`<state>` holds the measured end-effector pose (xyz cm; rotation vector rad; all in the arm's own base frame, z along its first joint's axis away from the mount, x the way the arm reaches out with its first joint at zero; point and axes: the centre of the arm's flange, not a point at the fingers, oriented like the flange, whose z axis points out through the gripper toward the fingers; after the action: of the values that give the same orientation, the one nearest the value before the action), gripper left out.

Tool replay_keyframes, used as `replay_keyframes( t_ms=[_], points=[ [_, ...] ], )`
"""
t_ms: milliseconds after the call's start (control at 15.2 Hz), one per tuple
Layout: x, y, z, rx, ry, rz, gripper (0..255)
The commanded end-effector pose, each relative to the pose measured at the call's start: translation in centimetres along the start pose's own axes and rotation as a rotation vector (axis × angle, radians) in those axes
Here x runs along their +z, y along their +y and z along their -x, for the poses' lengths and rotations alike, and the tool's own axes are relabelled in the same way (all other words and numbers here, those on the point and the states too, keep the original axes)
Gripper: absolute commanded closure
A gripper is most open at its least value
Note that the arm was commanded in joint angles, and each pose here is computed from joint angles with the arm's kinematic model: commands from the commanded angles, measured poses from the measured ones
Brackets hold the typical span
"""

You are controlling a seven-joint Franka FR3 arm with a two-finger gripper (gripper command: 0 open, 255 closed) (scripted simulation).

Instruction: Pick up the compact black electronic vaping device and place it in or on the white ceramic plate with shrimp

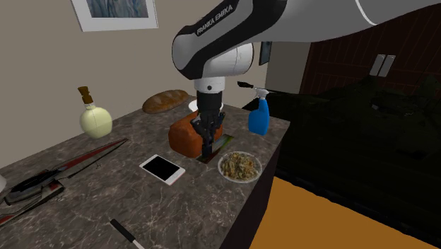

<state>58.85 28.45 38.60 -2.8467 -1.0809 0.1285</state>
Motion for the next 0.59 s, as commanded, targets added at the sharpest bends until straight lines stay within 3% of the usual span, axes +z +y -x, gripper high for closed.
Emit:
replay_keyframes(
  t_ms=[0,528],
  points=[
    [-0.6,2.2,0.9,-0.001,0.0,0.0,255],
    [-2.2,11.9,4.8,-0.001,0.0,0.0,255]
  ],
)
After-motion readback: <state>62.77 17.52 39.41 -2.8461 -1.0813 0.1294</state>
